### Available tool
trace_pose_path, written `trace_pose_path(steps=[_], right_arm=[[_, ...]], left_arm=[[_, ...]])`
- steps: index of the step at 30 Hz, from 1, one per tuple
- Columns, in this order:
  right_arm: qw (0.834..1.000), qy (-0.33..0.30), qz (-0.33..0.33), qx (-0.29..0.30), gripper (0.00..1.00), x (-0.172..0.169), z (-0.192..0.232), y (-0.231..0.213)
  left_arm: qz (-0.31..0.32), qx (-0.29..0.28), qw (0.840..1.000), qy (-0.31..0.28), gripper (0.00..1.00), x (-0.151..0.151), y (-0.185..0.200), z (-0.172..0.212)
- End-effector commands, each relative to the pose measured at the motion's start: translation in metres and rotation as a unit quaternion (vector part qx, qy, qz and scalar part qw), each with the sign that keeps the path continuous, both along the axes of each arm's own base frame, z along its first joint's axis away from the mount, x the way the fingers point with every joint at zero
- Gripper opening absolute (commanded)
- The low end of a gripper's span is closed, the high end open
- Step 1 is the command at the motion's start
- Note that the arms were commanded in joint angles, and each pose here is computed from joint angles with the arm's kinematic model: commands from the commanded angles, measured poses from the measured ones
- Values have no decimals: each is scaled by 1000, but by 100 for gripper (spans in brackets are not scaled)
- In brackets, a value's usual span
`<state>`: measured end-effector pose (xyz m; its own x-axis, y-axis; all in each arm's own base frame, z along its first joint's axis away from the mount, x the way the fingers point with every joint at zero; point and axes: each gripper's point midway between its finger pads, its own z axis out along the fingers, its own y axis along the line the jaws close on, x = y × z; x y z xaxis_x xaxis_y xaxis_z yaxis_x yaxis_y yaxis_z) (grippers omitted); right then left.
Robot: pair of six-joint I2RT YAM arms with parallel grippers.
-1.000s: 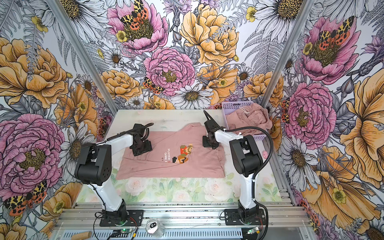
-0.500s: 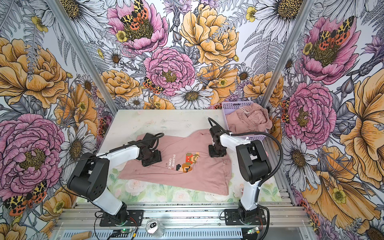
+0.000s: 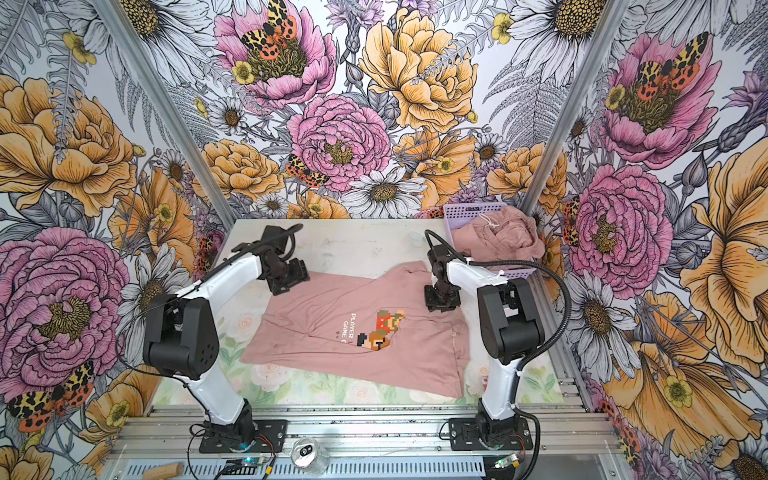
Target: Fold and stack the mixed laundry pile
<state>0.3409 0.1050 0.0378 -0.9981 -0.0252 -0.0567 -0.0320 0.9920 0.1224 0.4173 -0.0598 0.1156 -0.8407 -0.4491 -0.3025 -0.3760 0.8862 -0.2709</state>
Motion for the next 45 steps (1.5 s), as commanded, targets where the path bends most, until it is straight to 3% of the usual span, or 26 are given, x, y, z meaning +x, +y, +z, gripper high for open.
trace_pose_path(steps=[1, 5, 9, 15, 21, 31, 40, 45], right_arm=[[999, -32, -13, 36, 40, 8, 33, 11], [998, -42, -17, 50, 40, 9, 43, 18], [998, -40, -16, 55, 40, 7, 44, 22], [997, -40, -14, 60, 40, 8, 45, 26], [997, -38, -14, 61, 40, 9, 43, 26], [997, -35, -11, 64, 40, 7, 40, 28], [998, -32, -10, 61, 40, -1, 39, 26], [998, -31, -10, 61, 40, -1, 38, 27]], left_arm=[[2, 52, 999, 8, 67, 25, 47, -13], [5, 41, 999, -6, 58, 54, 72, -24], [-18, 23, 1000, -10, 54, 74, 73, -39], [-40, 7, 999, 10, 49, 81, 65, -68], [-49, -35, 998, 17, 48, 74, 44, -78], [-70, -96, 992, -46, 46, 68, 15, -45], [-103, -114, 988, -30, 47, 24, -6, -43], [-104, -90, 990, -27, 47, 8, 2, -42]])
